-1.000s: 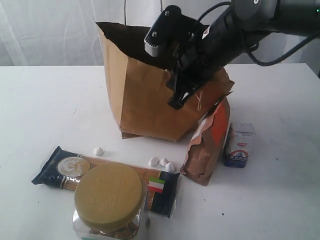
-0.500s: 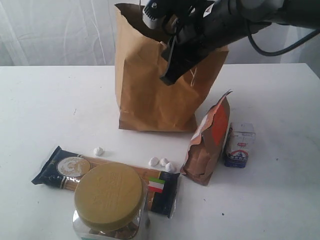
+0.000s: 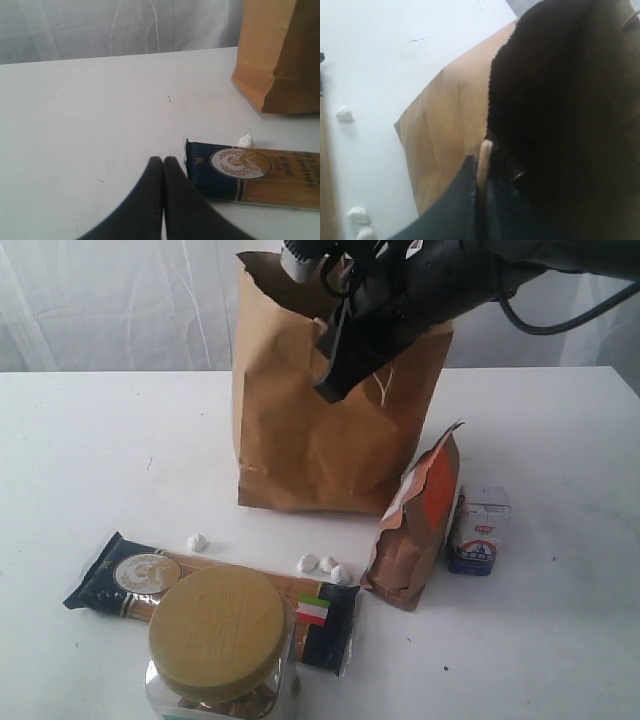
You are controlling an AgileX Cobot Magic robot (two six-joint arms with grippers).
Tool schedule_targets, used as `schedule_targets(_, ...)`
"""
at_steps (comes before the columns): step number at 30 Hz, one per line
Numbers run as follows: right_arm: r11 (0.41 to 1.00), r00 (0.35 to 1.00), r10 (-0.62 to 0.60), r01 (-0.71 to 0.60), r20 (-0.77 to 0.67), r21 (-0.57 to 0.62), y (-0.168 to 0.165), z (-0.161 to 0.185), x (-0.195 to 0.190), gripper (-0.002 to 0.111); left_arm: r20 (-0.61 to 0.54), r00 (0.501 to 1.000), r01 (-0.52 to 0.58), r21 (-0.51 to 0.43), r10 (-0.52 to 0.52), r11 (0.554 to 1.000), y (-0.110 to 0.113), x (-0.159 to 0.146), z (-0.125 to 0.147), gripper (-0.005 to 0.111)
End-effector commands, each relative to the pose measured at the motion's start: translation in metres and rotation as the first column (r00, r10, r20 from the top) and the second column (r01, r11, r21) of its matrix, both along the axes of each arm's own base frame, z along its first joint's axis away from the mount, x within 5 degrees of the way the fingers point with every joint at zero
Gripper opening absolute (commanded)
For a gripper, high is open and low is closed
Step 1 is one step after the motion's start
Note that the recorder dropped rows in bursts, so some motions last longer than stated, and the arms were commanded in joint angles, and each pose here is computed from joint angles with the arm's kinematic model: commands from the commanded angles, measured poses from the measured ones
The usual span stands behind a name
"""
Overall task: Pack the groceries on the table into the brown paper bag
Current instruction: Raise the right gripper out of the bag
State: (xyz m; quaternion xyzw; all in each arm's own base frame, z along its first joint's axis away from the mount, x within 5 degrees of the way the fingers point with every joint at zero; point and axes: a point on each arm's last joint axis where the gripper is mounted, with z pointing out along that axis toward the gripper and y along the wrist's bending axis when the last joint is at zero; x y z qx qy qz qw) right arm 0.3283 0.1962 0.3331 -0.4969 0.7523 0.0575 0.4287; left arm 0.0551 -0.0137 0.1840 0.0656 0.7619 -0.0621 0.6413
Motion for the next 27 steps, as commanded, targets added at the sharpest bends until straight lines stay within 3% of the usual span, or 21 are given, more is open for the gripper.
schedule_targets(1, 1.000, 0.999, 0.018, -0.018, -0.045, -0.005, -0.001, 0.005, -0.008, 0.000, 0.000, 1.000, 0.006, -0.008, -0.006, 1.000, 0.000, 0.000, -0.001, 0.000)
schedule_targets(4, 1.000, 0.998, 0.022, -0.022, -0.058, 0.000, -0.001, 0.005, -0.008, 0.010, 0.000, 1.000, 0.006, -0.008, -0.006, 1.000, 0.000, 0.000, -0.001, 0.000)
schedule_targets(11, 0.999, 0.997, 0.017, -0.014, -0.069, 0.039, 0.001, 0.006, -0.009, 0.058, 0.000, 1.000, 0.006, -0.008, -0.006, 1.000, 0.000, 0.000, -0.001, 0.000)
schedule_targets(13, 0.999, 0.998, 0.016, -0.013, -0.067, 0.040, 0.001, 0.006, -0.009, 0.067, 0.000, 1.000, 0.006, -0.008, -0.006, 1.000, 0.000, 0.000, -0.001, 0.000)
schedule_targets(16, 0.999, 0.998, 0.016, -0.013, -0.067, 0.040, 0.001, 0.006, -0.009, 0.072, 0.000, 1.000, 0.006, -0.008, -0.006, 1.000, 0.000, 0.000, -0.001, 0.000)
schedule_targets(21, 0.997, 0.998, 0.011, -0.006, -0.063, 0.080, 0.001, 0.012, -0.011, 0.073, 0.000, 1.000, 0.006, -0.008, -0.006, 1.000, 0.000, 0.000, -0.001, 0.000)
schedule_targets(27, 0.986, 0.995, -0.041, 0.025, 0.091, 0.167, -0.006, 0.044, -0.016, 0.073, 0.000, 1.000, 0.006, -0.008, -0.006, 1.000, 0.000, 0.000, -0.001, 0.000)
